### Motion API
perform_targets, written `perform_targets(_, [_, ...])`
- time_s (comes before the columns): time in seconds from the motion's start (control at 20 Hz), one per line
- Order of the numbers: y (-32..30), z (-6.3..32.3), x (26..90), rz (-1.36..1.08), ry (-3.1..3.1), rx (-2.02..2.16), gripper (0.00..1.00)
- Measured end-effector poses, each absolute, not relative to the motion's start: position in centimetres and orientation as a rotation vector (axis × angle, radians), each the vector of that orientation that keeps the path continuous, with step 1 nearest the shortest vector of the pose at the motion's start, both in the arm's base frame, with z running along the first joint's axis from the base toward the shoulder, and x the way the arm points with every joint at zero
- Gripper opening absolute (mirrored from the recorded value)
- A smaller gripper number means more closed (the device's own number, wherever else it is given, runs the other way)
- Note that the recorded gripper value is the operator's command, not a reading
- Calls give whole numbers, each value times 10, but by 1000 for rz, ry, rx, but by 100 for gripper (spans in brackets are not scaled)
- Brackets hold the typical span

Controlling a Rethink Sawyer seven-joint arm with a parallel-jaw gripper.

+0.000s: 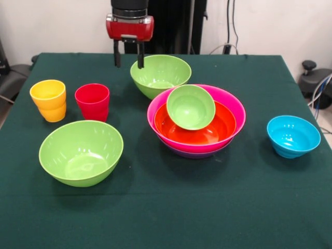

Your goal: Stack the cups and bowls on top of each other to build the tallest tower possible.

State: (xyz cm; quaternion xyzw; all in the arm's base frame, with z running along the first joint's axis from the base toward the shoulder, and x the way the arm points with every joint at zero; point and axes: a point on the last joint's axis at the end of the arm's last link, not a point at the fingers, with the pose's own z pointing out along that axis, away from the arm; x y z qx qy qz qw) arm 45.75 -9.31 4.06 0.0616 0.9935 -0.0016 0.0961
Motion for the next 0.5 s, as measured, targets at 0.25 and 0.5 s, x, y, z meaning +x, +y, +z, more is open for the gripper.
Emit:
perform_targets(0.25, [-84, 28, 453, 15, 2970, 167, 100])
perform_targets(0.5, [-75, 8, 449, 44, 3001, 138, 100])
